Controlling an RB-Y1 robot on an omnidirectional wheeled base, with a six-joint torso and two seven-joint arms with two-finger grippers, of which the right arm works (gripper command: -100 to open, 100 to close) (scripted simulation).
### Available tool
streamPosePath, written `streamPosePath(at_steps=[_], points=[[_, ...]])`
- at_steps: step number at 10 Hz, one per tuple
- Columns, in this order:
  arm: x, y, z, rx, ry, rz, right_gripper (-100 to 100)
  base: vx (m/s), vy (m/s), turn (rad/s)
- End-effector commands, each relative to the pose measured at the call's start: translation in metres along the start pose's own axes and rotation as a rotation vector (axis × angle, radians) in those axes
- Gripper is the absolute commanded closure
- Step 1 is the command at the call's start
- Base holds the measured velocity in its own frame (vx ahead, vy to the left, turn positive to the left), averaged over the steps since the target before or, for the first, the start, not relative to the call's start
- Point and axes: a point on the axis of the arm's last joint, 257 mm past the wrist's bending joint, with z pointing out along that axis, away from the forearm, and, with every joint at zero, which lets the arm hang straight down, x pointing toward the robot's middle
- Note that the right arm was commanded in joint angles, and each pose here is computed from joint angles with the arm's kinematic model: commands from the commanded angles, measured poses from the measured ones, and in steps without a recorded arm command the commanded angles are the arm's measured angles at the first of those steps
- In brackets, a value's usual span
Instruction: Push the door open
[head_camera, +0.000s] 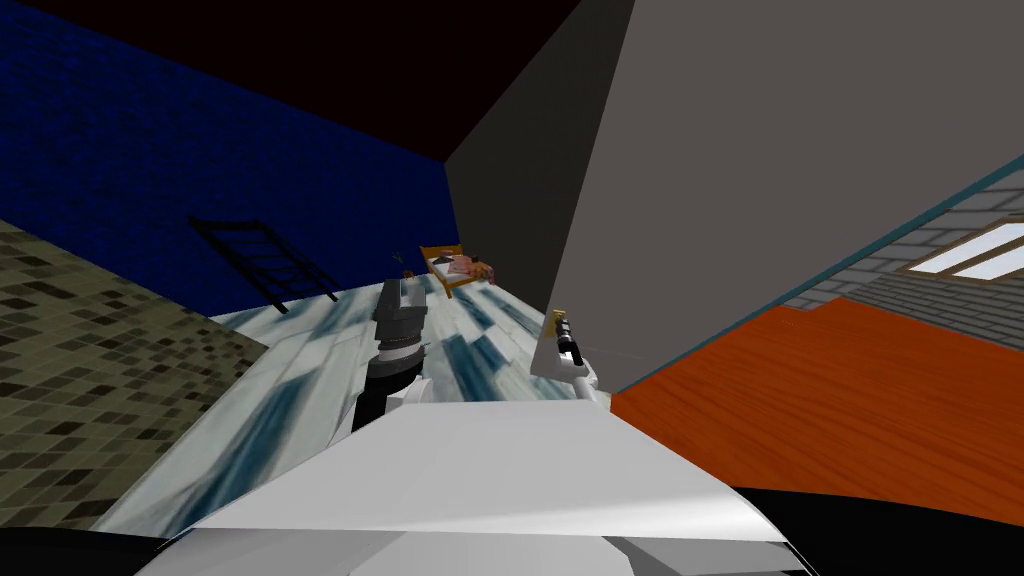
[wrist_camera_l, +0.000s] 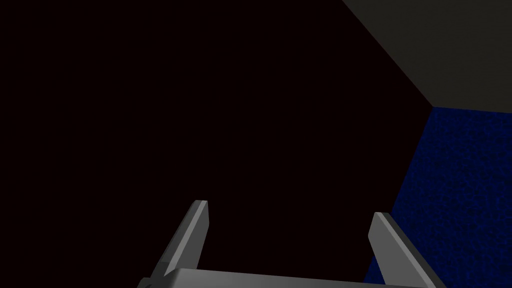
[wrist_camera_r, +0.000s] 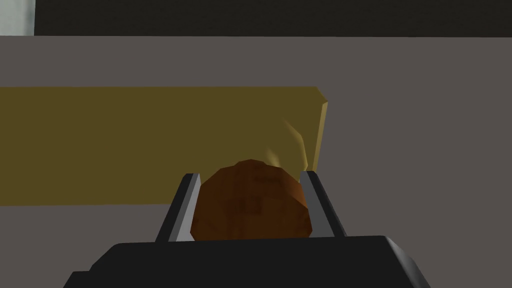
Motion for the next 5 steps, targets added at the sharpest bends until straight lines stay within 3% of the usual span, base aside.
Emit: streamPosePath(at_steps=[1,5], points=[[-0.008,0.000,-0.0002,-0.001,-0.015,-0.001,100,0.148,0.015,-0.039],[-0.035,0.001,-0.0021,-0.002,-0.066,-0.002,100,0.212,0.060,-0.057]])
